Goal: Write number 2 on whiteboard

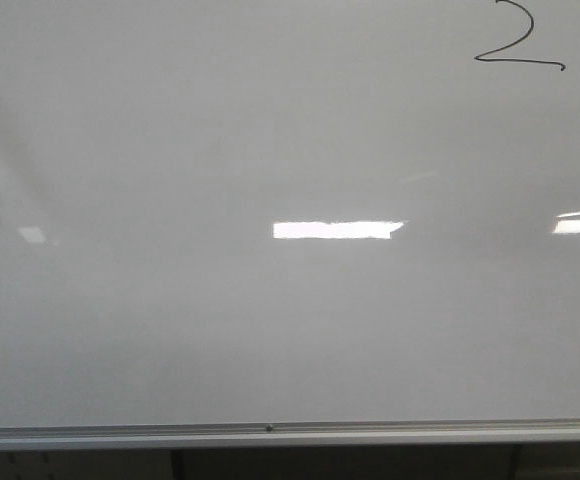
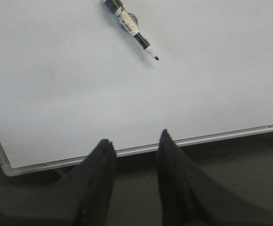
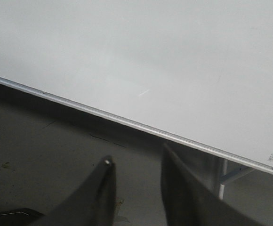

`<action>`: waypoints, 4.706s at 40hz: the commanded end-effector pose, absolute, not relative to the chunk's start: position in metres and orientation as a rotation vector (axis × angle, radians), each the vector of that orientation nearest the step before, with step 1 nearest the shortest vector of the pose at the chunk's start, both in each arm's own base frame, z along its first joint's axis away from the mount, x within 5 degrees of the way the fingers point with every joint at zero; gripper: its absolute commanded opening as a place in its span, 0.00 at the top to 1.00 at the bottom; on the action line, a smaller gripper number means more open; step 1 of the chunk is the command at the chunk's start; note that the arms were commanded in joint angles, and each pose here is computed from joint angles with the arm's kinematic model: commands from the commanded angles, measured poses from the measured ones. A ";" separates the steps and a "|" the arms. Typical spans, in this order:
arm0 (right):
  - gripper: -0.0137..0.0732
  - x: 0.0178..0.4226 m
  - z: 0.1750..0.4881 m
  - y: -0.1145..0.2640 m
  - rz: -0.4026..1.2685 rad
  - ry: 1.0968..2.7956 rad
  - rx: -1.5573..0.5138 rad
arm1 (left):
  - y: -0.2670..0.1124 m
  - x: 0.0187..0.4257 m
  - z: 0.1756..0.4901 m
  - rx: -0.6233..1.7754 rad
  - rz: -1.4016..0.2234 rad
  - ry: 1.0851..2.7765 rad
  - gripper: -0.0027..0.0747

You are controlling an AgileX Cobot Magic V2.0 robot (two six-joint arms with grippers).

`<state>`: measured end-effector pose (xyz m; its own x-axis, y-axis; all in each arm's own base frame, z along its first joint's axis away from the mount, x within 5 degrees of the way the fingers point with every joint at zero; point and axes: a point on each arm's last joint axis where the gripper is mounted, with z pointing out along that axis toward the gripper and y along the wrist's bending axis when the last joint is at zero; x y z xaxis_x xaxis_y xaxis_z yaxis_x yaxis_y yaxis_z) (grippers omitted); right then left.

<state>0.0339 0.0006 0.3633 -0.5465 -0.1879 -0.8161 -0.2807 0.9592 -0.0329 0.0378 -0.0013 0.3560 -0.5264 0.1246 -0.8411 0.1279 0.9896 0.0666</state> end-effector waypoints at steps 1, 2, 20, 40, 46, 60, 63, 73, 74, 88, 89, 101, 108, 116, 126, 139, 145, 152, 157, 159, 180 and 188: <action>0.78 0.037 0.376 0.000 0.118 2.081 -0.314 | -0.001 0.041 0.370 0.157 -0.011 2.039 0.92; 0.82 0.037 0.376 0.000 0.118 2.081 -0.314 | -0.002 0.041 0.370 0.156 -0.012 2.035 0.96; 0.92 0.037 0.378 0.000 0.118 2.062 -0.314 | -0.004 0.042 0.373 0.154 -0.043 2.006 0.99; 0.92 0.037 0.378 0.000 0.118 2.063 -0.314 | 0.000 0.028 0.356 0.111 -0.013 1.913 0.99; 0.92 0.037 0.378 0.000 0.118 2.063 -0.314 | -0.003 0.031 0.322 0.029 -0.055 1.787 0.99; 0.92 0.037 0.378 0.000 0.118 2.063 -0.314 | 0.000 0.050 0.228 -0.107 -0.076 1.611 0.99; 0.92 0.037 0.378 0.000 0.118 2.063 -0.314 | 0.001 0.052 0.216 -0.113 -0.069 1.558 0.99; 0.92 0.037 0.377 0.000 0.117 2.066 -0.314 | 0.002 0.055 0.207 -0.075 -0.032 1.461 0.99; 0.92 0.037 0.377 0.000 0.117 2.066 -0.314 | 0.002 0.055 0.208 -0.061 -0.023 1.453 0.99; 0.92 0.037 0.377 0.000 0.117 2.066 -0.314 | 0.000 0.055 0.208 -0.031 -0.026 1.451 0.99; 0.92 0.037 0.377 0.000 0.117 2.066 -0.314 | 0.000 0.055 0.208 -0.031 -0.026 1.451 0.99; 0.92 0.037 0.377 0.000 0.117 2.066 -0.314 | 0.000 0.055 0.208 -0.031 -0.026 1.451 0.99; 0.92 0.037 0.377 0.000 0.117 2.066 -0.314 | 0.000 0.055 0.208 -0.031 -0.026 1.451 0.99; 0.92 0.037 0.377 0.000 0.117 2.066 -0.314 | 0.000 0.055 0.208 -0.031 -0.026 1.451 0.99; 0.92 0.035 0.371 -0.005 0.060 2.043 -0.262 | 0.000 0.055 0.208 -0.031 -0.026 1.451 0.99; 0.92 0.040 0.325 0.001 -0.023 1.735 -0.179 | 0.000 0.055 0.208 -0.031 -0.026 1.451 0.99; 0.92 0.044 0.289 -0.001 -0.082 1.590 -0.107 | 0.000 0.055 0.208 -0.031 -0.026 1.451 0.99; 0.92 0.049 0.247 -0.001 -0.098 1.460 -0.077 | 0.000 0.055 0.208 -0.031 -0.026 1.451 0.99; 0.92 0.053 0.219 -0.001 -0.104 1.421 -0.067 | 0.000 0.055 0.208 -0.031 -0.026 1.451 0.99; 0.92 0.055 0.211 -0.001 -0.103 1.403 -0.067 | 0.000 0.055 0.208 -0.031 -0.026 1.451 0.99; 0.92 0.054 0.214 -0.001 -0.053 1.393 -0.019 | 0.000 0.055 0.208 -0.031 -0.026 1.453 0.99; 0.92 0.054 0.214 -0.001 -0.053 1.393 -0.019 | 0.000 0.055 0.208 -0.031 -0.026 1.453 0.99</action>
